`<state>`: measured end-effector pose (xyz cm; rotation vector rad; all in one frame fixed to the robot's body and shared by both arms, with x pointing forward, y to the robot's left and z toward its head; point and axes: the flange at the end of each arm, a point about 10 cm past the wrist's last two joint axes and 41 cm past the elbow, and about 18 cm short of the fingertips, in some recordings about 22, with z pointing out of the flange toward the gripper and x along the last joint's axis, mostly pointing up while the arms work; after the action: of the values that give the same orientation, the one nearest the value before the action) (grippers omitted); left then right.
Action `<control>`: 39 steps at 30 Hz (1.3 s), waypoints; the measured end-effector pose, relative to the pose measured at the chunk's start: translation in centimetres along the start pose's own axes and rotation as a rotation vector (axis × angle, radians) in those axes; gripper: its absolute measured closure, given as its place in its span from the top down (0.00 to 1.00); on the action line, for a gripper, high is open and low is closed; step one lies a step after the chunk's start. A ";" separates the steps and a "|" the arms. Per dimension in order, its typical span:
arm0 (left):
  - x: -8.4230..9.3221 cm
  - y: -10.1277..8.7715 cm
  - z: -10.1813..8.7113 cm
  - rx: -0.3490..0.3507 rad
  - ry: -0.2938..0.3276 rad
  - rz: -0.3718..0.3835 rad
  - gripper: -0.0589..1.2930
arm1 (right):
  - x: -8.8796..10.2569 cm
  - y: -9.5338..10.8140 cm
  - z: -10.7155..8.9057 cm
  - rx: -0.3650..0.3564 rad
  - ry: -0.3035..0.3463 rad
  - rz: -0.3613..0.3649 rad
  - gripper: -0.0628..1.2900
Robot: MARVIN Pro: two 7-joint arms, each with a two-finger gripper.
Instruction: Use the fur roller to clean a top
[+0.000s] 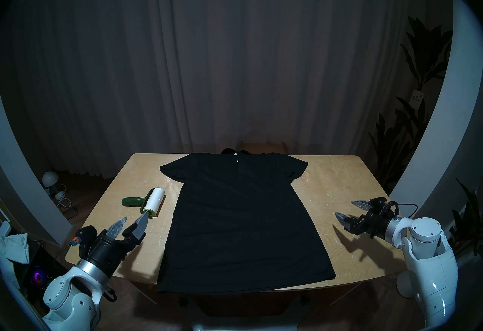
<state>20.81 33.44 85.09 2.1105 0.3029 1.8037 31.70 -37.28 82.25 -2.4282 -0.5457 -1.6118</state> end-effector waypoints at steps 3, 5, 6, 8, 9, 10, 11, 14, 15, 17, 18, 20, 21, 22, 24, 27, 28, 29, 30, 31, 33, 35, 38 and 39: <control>0.6 -0.6 0.8 0.020 0.025 0.040 0.96 | 0.4 -0.7 1.0 -0.015 0.034 0.020 0.93; 0.9 -0.9 1.3 0.029 0.038 0.058 0.96 | 0.7 -1.2 1.6 -0.020 0.051 0.031 0.93; 1.1 -1.1 1.6 0.034 0.046 0.070 0.96 | 0.9 -1.4 1.9 -0.024 0.063 0.037 0.93; 1.4 -1.3 2.1 0.041 0.059 0.087 0.96 | 1.3 -1.9 2.6 -0.030 0.083 0.048 0.93; 1.6 -1.4 2.3 0.044 0.065 0.095 0.96 | 1.5 -2.1 2.8 -0.034 0.092 0.052 0.93; 1.8 -1.5 2.6 0.046 0.074 0.105 0.96 | 1.8 -2.4 3.2 -0.039 0.105 0.058 0.93; 1.9 -1.6 2.9 0.047 0.078 0.111 0.96 | 1.9 -2.5 3.4 -0.043 0.112 0.062 0.93; 2.3 -1.6 3.8 0.045 0.094 0.131 0.96 | 2.7 -3.1 4.3 -0.056 0.143 0.076 0.93; 2.4 -1.6 4.1 0.043 0.098 0.137 0.96 | 2.9 -3.3 4.6 -0.061 0.152 0.080 0.93; 2.5 -1.4 4.6 0.037 0.107 0.146 0.96 | 3.3 -3.6 5.0 -0.071 0.169 0.089 0.93; 2.6 -1.4 4.9 0.035 0.111 0.150 0.96 | 3.5 -3.7 5.3 -0.077 0.177 0.093 0.93; 2.7 -1.2 5.5 0.029 0.117 0.158 0.96 | 3.8 -4.0 5.7 -0.087 0.190 0.102 0.93; 2.7 -1.2 5.8 0.027 0.120 0.162 0.96 | 4.0 -4.2 5.9 -0.095 0.198 0.109 0.93; 2.7 -1.2 6.0 0.025 0.122 0.164 0.96 | 4.1 -4.3 6.1 -0.100 0.203 0.114 0.93; 2.6 -1.1 6.6 0.023 0.126 0.170 0.96 | 4.4 -4.6 6.6 -0.114 0.217 0.126 0.93; 2.5 -1.2 7.4 0.024 0.131 0.178 0.96 | 4.8 -5.0 7.2 -0.135 0.234 0.143 0.93; 2.5 -1.3 7.7 0.026 0.132 0.180 0.96 | 4.9 -5.1 7.4 -0.143 0.238 0.149 0.93; 2.4 -1.4 8.0 0.027 0.133 0.184 0.96 | 5.0 -5.3 7.7 -0.151 0.244 0.157 0.93; 2.4 -1.4 8.2 0.028 0.134 0.186 0.96 | 5.1 -5.4 7.9 -0.158 0.247 0.161 0.93; 2.4 -1.5 8.6 0.030 0.135 0.189 0.96 | 5.2 -5.6 8.2 -0.168 0.251 0.168 0.93; 2.3 -1.7 9.0 0.033 0.137 0.194 0.96 | 5.3 -5.8 8.6 -0.183 0.255 0.177 0.93; 2.2 -1.9 9.6 0.038 0.139 0.200 0.96 | 5.4 -6.0 9.0 -0.203 0.259 0.186 0.93; 2.0 -2.2 10.5 0.047 0.142 0.210 0.96 | 5.4 -6.1 9.7 -0.241 0.260 0.201 0.93; 2.0 -2.3 10.7 0.049 0.143 0.213 0.96 | 5.3 -6.1 9.8 -0.250 0.260 0.204 0.93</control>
<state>31.80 34.97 84.61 2.1201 0.1641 2.0935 39.48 -27.24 82.91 -2.2897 -0.0550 -1.9602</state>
